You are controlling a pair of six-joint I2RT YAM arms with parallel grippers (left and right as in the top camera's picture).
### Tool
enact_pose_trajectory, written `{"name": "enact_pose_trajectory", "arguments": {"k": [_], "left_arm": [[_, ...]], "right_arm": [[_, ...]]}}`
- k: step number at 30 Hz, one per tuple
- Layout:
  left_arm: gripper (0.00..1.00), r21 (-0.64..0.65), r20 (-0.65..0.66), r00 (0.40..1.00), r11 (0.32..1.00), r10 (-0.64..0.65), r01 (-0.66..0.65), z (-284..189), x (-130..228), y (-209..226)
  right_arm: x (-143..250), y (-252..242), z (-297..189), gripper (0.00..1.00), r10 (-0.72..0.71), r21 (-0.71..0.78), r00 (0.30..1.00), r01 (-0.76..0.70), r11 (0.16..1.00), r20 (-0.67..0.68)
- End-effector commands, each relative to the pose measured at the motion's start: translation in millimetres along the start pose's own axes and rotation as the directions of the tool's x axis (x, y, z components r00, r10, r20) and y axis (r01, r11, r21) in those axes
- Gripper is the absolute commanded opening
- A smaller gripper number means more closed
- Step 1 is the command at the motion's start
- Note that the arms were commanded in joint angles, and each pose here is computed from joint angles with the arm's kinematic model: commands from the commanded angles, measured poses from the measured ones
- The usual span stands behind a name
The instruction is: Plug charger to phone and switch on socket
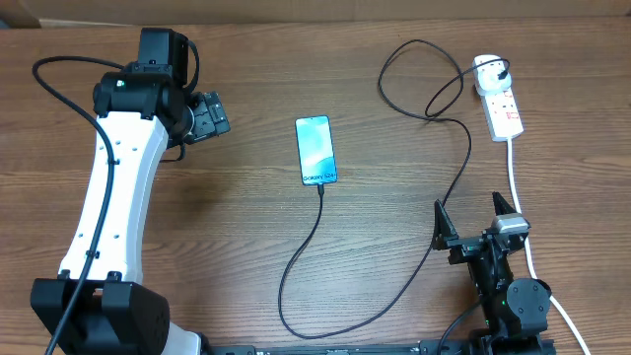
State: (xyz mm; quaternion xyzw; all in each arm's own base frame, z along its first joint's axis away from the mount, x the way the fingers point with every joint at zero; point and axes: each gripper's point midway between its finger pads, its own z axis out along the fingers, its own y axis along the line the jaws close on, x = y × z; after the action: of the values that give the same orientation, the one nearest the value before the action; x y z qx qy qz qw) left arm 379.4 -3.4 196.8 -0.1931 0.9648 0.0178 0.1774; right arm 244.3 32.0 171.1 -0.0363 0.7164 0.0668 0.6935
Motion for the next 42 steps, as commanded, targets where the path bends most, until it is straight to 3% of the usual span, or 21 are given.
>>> {"name": "enact_pose_trajectory", "arguments": {"k": [1, 14, 20, 35, 42], "left_arm": [[0.99, -0.013, 0.001, 1.000, 1.000, -0.010, 0.010, 2, -1, 2], [0.99, -0.036, -0.026, 1.000, 0.999, -0.005, 0.005, -7, 10, 10], [1.00, 0.043, -0.021, 1.000, 0.999, -0.014, 0.015, -30, 22, 5], [1.00, 0.103, 0.099, 0.995, 0.994, -0.033, 0.023, -15, 80, 30], [0.99, 0.145, 0.128, 0.991, 0.989, -0.039, 0.020, -30, 105, 39]], "right_arm": [[1, 0, 0, 1.00, -0.005, 0.000, 1.000, 0.005, 1.000, 0.005], [1, 0, 0, 1.00, -0.005, 0.000, 1.000, 0.005, 1.000, 0.005], [1, 0, 0, 1.00, -0.005, 0.000, 1.000, 0.005, 1.000, 0.005], [1, 0, 0, 1.00, -0.005, 0.000, 1.000, 0.005, 1.000, 0.005], [1, 0, 0, 1.00, -0.005, 0.000, 1.000, 0.005, 1.000, 0.005]]}}
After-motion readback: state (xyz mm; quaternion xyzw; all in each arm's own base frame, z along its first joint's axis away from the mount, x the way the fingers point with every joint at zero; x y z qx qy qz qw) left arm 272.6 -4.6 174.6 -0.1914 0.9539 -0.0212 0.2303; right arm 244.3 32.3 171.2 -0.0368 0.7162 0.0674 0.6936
